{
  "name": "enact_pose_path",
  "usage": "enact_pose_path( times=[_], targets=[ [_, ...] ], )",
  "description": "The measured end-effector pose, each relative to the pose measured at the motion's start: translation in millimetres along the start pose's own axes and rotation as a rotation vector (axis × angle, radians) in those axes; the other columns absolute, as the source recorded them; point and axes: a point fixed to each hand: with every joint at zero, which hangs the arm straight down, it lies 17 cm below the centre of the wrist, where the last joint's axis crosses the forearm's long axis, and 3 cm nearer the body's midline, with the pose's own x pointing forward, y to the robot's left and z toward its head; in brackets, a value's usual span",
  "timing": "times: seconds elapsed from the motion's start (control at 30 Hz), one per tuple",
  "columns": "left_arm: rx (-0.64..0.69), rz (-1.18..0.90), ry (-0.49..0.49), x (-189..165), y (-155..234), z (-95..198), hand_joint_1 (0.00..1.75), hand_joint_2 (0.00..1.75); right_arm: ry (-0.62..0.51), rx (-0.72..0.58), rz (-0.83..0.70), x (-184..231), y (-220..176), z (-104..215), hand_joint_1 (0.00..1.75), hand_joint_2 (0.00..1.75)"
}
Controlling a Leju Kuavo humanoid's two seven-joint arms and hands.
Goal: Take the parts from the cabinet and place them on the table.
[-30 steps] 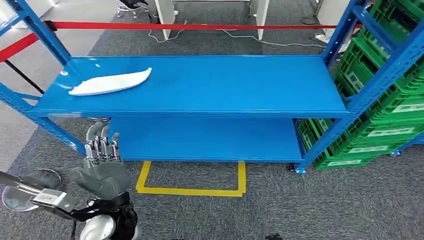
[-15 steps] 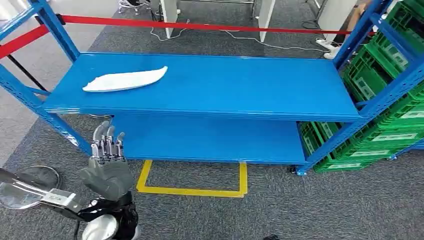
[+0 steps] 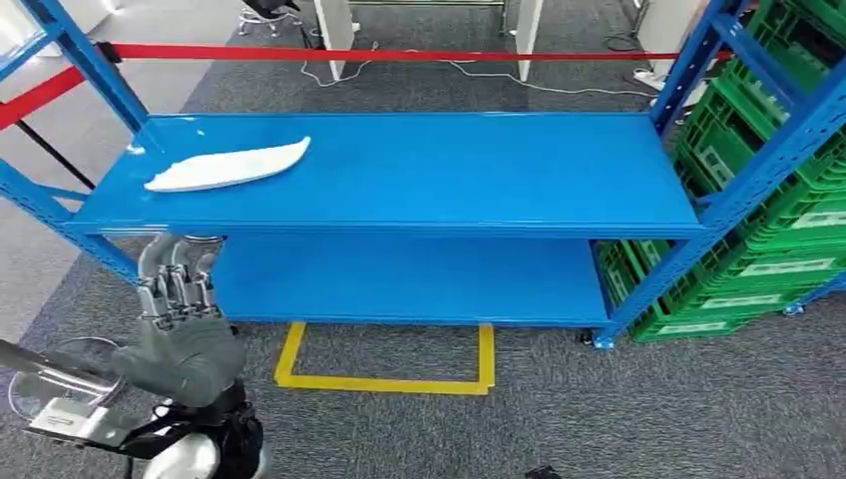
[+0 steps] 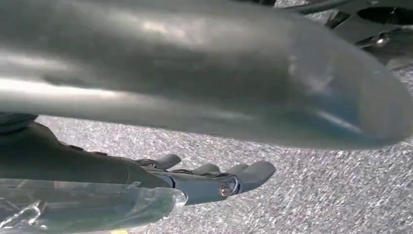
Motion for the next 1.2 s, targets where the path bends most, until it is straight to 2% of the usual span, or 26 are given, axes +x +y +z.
enact_pose_path(
  times=[0.43,0.67,1.2],
  targets=[
    [0.026,-0.052,-0.050,15,4,-8,0.00,0.00,-0.003,0.002,0.008,3,-1,0,0.00,0.00],
    [0.080,-0.046,-0.043,16,15,-9,0.00,0.00,0.006,0.001,0.010,-4,1,0,0.00,0.00],
    [0.097,-0.043,-0.056,21,20,-12,0.00,0.00,-0.004,-0.003,0.007,3,-2,-1,0.00,0.00]
  ],
)
